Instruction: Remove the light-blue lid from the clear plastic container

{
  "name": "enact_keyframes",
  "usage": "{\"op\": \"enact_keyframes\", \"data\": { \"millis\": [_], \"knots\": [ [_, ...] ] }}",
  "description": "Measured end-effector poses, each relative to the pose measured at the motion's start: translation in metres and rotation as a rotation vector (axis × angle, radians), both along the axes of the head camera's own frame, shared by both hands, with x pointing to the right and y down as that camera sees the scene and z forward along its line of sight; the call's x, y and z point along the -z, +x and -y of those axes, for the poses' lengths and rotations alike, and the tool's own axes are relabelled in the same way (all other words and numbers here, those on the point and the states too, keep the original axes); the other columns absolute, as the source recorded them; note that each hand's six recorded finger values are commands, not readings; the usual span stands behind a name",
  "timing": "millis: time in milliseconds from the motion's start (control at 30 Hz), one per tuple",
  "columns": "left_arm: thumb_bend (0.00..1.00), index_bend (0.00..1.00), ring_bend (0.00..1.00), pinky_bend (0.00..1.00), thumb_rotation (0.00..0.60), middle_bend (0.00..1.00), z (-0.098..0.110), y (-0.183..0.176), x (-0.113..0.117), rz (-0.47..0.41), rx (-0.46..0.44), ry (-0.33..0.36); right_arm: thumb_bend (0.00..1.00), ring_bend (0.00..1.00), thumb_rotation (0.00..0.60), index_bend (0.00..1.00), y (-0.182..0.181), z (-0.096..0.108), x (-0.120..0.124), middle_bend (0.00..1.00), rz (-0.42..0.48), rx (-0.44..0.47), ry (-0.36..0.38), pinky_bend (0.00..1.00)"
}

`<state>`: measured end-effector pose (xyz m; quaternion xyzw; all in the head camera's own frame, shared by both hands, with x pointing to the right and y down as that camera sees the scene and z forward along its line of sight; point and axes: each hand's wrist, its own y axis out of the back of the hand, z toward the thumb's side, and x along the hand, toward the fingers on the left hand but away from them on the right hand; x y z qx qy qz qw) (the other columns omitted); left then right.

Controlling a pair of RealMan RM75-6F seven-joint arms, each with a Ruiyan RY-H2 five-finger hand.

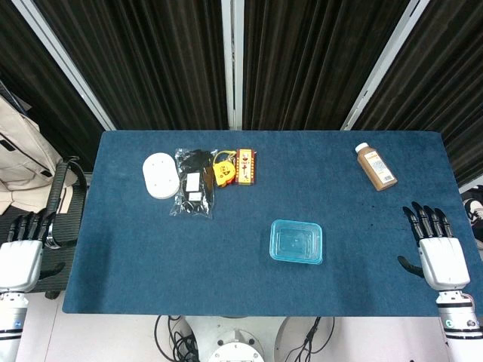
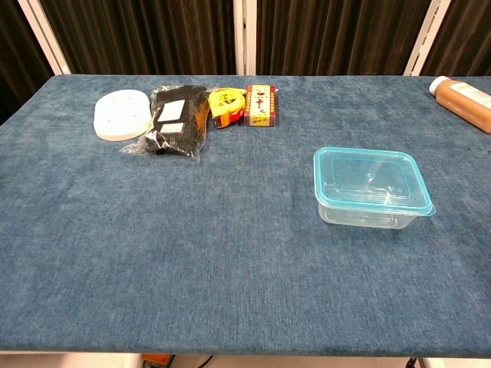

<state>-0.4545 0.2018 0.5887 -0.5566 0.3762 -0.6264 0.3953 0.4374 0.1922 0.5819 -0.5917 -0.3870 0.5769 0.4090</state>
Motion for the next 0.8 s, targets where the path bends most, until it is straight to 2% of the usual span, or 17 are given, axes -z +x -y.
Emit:
{"op": "enact_keyframes", "data": {
  "millis": [367, 467, 700, 800],
  "knots": [
    [0.0, 0.07, 0.0, 0.0, 0.6, 0.03, 0.0, 0.007, 0.004, -0.005, -0.008, 0.019, 0.04, 0.0, 0.6, 0.0, 0.003, -0.003, -0.002, 0.0, 0.011, -0.005, -0.008, 0.0],
    [0.0, 0.07, 0.0, 0.0, 0.6, 0.03, 0.0, 0.011, 0.004, -0.018, -0.017, 0.021, 0.04, 0.0, 0.6, 0.0, 0.002, -0.006, -0.007, 0.0, 0.015, 0.002, -0.033, 0.0],
    [0.0, 0.07, 0.0, 0.0, 0.6, 0.03, -0.003, 0.02, 0.002, -0.049, -0.04, 0.012, 0.04, 0.0, 0.6, 0.0, -0.015, -0.006, -0.04, 0.0, 0.03, 0.073, -0.124, 0.0],
    [0.0, 0.07, 0.0, 0.0, 0.6, 0.03, -0.004, 0.023, 0.001, -0.063, -0.046, 0.009, 0.04, 0.0, 0.6, 0.0, -0.027, 0.001, -0.055, 0.0, 0.028, 0.115, -0.128, 0.0]
  ]
}}
